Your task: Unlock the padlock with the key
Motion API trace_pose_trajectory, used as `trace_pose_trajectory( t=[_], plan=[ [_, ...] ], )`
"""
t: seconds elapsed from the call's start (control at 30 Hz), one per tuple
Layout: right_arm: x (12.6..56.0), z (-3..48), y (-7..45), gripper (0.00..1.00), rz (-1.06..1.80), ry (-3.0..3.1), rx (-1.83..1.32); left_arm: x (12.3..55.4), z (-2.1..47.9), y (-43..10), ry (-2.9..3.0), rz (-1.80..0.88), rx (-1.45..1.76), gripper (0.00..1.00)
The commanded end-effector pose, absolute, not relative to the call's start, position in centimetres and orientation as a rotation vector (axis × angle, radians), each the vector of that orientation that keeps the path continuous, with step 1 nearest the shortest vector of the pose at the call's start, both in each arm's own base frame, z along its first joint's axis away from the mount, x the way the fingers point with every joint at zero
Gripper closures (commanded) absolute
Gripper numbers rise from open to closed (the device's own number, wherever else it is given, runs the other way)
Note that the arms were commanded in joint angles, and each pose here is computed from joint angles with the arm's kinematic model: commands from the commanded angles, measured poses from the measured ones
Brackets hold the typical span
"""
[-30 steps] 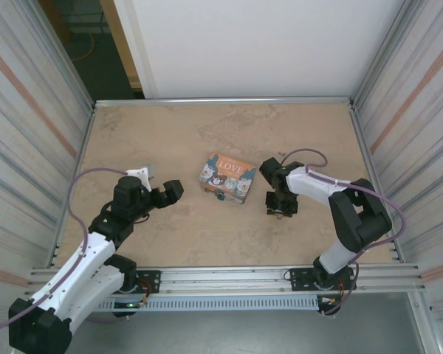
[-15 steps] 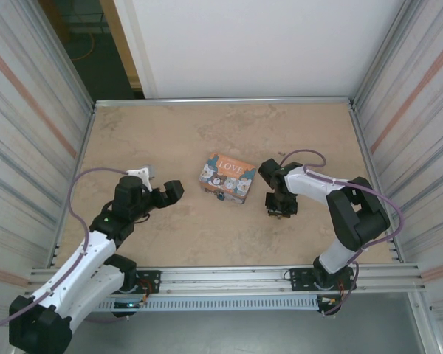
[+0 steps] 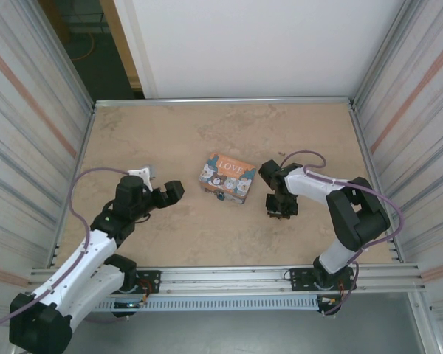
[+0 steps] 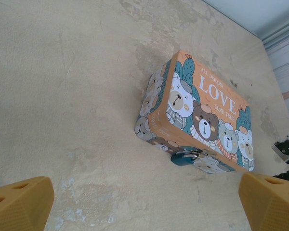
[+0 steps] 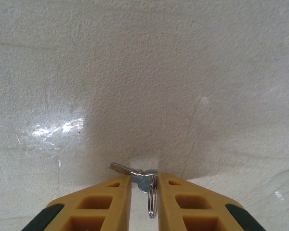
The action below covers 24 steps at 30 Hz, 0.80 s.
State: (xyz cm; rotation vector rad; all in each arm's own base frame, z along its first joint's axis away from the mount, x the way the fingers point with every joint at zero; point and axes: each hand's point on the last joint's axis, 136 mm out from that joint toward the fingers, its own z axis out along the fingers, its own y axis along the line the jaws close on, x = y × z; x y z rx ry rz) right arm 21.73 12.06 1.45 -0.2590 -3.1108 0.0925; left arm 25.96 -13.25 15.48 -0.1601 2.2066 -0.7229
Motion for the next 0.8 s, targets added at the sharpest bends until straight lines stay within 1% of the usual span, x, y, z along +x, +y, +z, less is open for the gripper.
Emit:
trace_pose_trajectory(
  t=[0.0,0.3,0.5,0.77],
  plan=[
    [20.3,1.1,11.1,0.83,0.166,-3.077,-0.266,26.4,16.5,-13.2,2.176,-0.71,-0.139,0.01],
    [20.5,1.8,11.5,1.0,0.102,-3.108,-0.253,26.5,17.2,-13.1,2.168,-0.695,-0.127,0.01],
    [21.7,3.4,13.0,1.0,-0.062,-3.198,-0.224,26.4,18.3,-13.3,2.146,-0.737,-0.15,0.01],
    [23.8,7.4,15.7,1.0,-0.371,-3.32,-0.176,26.5,19.6,-14.7,2.148,-0.963,-0.296,0.01]
  ],
)
